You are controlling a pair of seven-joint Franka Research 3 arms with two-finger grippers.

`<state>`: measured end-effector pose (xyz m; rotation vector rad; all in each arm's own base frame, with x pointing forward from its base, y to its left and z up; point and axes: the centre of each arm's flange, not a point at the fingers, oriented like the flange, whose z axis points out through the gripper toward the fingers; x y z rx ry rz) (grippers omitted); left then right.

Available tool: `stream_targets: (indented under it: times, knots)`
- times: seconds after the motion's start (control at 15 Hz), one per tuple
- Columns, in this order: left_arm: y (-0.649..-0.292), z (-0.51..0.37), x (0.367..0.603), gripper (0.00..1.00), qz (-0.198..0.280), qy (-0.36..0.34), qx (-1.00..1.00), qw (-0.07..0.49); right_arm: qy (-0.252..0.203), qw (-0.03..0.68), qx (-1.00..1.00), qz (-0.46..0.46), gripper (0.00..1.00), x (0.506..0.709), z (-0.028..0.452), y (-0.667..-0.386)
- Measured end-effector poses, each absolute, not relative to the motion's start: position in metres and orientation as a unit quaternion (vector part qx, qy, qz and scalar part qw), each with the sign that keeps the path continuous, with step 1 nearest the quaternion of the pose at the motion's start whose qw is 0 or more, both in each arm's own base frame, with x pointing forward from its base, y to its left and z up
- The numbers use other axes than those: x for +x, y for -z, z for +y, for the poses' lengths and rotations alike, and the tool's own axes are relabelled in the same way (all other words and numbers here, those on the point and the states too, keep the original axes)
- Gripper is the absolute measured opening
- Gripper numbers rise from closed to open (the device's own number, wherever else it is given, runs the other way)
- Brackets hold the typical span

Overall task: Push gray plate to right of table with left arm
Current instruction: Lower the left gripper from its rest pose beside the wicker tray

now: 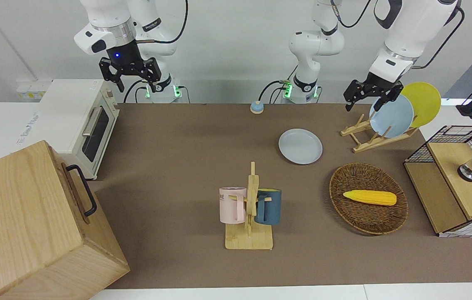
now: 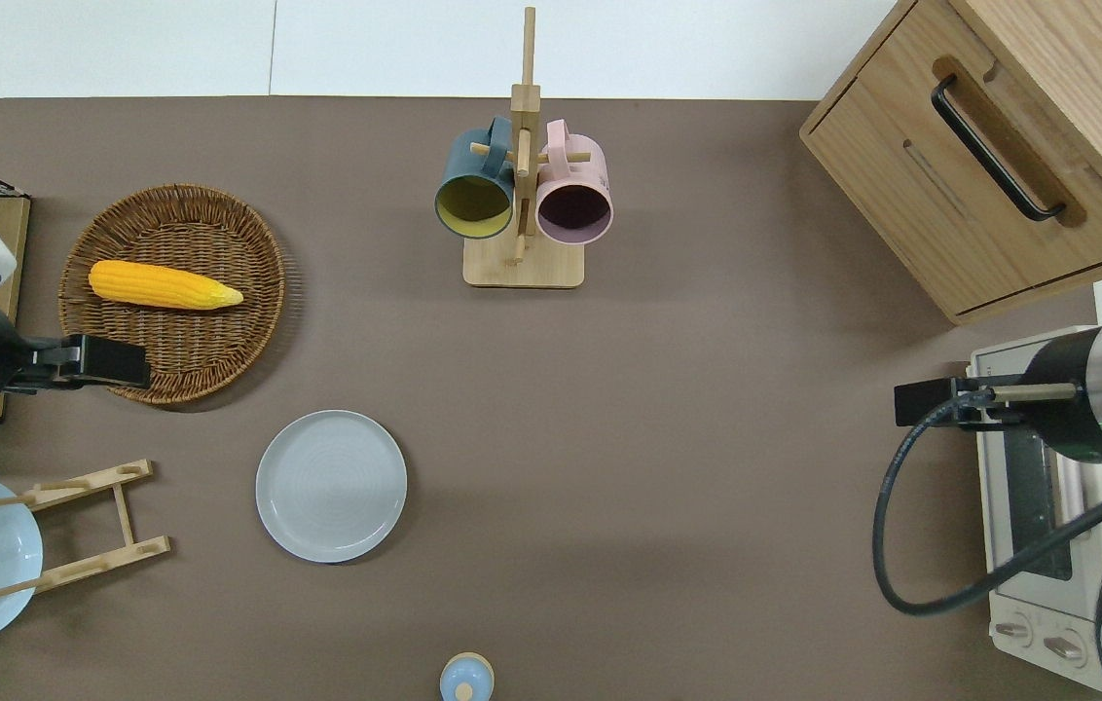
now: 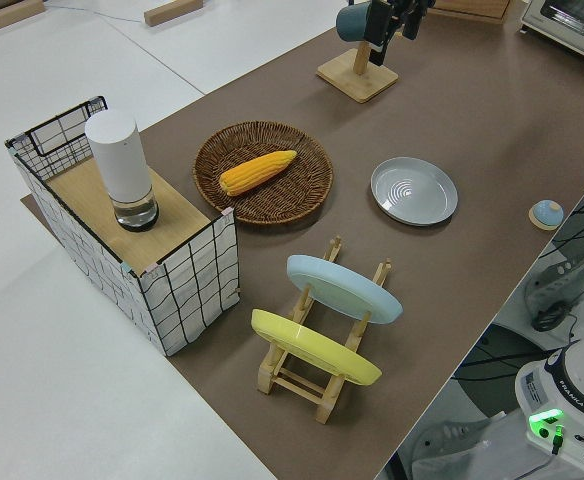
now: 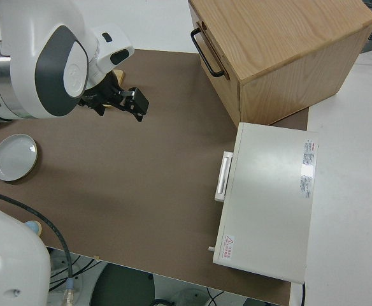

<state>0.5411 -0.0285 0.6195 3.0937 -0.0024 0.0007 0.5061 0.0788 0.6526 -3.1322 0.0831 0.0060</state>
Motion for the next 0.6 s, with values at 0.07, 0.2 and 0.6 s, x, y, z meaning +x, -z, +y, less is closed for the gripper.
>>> stream_targets:
  times: [0.07, 0.2, 0.6]
  knots:
    - [-0.621, -0.029, 0.540, 1.00, -0.001, -0.002, 1.000, 0.024, -0.002, 0.004, -1.000, 0.027, 1.00, 0.506, 0.079, -0.653]
    - [-0.617, -0.039, 0.535, 0.98, -0.012, 0.021, 0.999, 0.022, -0.002, 0.004, -1.000, 0.027, 1.00, 0.506, 0.079, -0.653]
    - [-0.613, -0.053, 0.531, 0.98, -0.025, 0.034, 0.999, 0.021, -0.002, 0.004, -1.000, 0.027, 1.00, 0.506, 0.079, -0.653]
